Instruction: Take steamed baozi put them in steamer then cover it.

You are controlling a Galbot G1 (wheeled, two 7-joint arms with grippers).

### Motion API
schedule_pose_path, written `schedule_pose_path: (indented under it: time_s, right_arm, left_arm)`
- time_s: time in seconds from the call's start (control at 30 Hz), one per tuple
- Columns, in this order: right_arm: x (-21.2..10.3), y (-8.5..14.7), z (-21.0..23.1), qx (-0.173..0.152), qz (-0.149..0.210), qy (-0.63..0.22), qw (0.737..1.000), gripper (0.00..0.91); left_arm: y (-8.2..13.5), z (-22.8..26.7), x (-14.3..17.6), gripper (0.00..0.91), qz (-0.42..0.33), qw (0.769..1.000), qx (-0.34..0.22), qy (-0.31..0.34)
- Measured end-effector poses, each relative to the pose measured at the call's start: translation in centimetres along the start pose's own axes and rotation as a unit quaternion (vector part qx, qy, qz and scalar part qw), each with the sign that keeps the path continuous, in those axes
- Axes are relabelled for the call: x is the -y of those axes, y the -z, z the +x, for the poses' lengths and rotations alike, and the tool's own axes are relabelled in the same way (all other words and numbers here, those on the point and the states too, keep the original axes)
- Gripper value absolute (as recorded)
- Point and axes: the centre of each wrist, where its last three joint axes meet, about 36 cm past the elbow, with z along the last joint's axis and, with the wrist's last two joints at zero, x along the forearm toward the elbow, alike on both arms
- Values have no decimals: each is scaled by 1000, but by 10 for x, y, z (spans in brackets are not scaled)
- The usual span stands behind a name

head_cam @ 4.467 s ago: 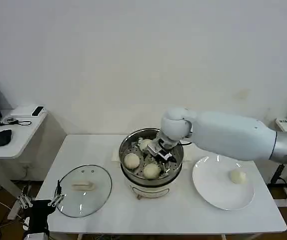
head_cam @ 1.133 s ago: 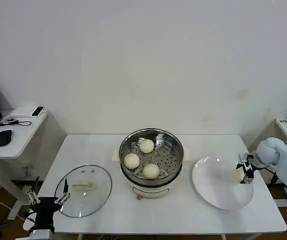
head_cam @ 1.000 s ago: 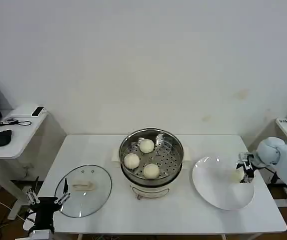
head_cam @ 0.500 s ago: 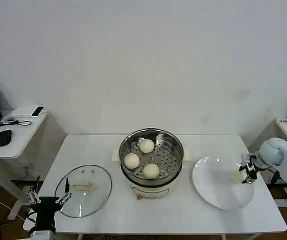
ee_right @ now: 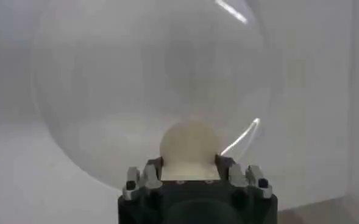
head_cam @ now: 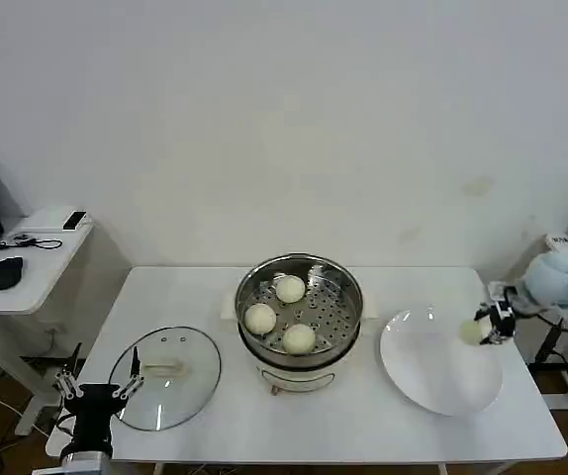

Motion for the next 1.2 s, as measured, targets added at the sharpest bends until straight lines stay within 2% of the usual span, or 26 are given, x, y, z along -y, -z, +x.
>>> schedule_pose_path:
  time_s: [0.3, 0.53, 0.73, 0.93, 1.07, 1.2]
  right_arm:
    - [34, 60, 72, 45, 34, -52, 997, 605]
    - [54, 133, 105, 83, 63, -68, 992, 605]
    - [59, 200, 108, 112, 75, -54, 989, 615]
    - [56, 252, 97, 121, 75, -34, 989, 615]
    - [52, 275, 89, 119, 72, -25, 990, 615]
    - [50, 285, 76, 110, 64, -16, 992, 615]
  left_arm:
    - [1, -6, -2, 907, -2, 1000, 5, 0]
    - [-2, -9, -1, 907, -2, 1000, 3, 3]
    - [-3, -10, -3, 907, -2, 1000, 1, 8]
    - [-6, -11, -6, 907, -2, 1000, -3, 15]
    - [-7, -11, -7, 907, -3, 1000, -3, 17]
    - [-7, -12, -7, 907, -3, 1000, -3, 18]
